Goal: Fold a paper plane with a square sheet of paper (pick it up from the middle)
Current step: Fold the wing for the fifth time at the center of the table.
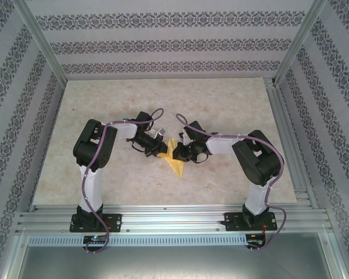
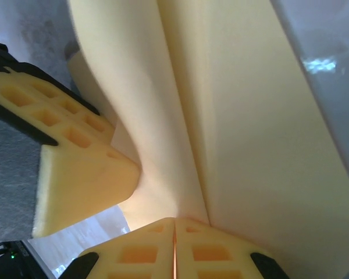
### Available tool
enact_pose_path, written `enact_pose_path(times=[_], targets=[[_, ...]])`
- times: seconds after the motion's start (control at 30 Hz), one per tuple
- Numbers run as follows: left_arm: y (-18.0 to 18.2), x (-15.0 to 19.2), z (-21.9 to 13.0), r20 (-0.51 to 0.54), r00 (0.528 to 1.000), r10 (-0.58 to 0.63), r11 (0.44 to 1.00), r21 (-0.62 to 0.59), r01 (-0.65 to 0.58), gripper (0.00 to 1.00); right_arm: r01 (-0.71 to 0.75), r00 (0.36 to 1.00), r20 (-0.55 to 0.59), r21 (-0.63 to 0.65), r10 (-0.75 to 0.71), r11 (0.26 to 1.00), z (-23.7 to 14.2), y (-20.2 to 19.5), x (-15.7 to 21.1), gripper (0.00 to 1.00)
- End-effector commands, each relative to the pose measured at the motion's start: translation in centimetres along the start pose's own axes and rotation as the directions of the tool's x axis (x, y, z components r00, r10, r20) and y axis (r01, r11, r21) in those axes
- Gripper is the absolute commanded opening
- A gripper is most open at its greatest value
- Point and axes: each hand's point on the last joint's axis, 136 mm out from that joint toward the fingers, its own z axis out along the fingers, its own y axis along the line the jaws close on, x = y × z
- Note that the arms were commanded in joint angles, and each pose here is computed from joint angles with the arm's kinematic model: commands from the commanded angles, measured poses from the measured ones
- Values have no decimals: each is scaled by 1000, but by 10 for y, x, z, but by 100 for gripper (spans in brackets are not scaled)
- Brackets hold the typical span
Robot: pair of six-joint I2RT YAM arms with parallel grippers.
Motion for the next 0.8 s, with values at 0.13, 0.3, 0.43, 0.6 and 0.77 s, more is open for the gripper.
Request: enact_pose_path(times=[0.13,0.3,0.43,0.6,0.77], targets=[[45,-7,8,17,999,-42,990,-136,44,1,74,994,79,-39,-71,996,-15,31,-41,9],[45,-7,8,16,999,-45,989,-138,47,1,48,996,81,17,-49,999,-1,8,-45,7],[46,-7,8,16,999,-47,989,-137,48,1,22,998,54,39,-24,999,11,-8,-39,7],[47,-7,8,14,999,-52,988,-148,53,1,-4,1000,5,119,3,993,26,-35,-28,7],[48,-6,9,11,998,-54,987,-152,56,2,31,998,60,68,-35,997,4,-9,-43,8]])
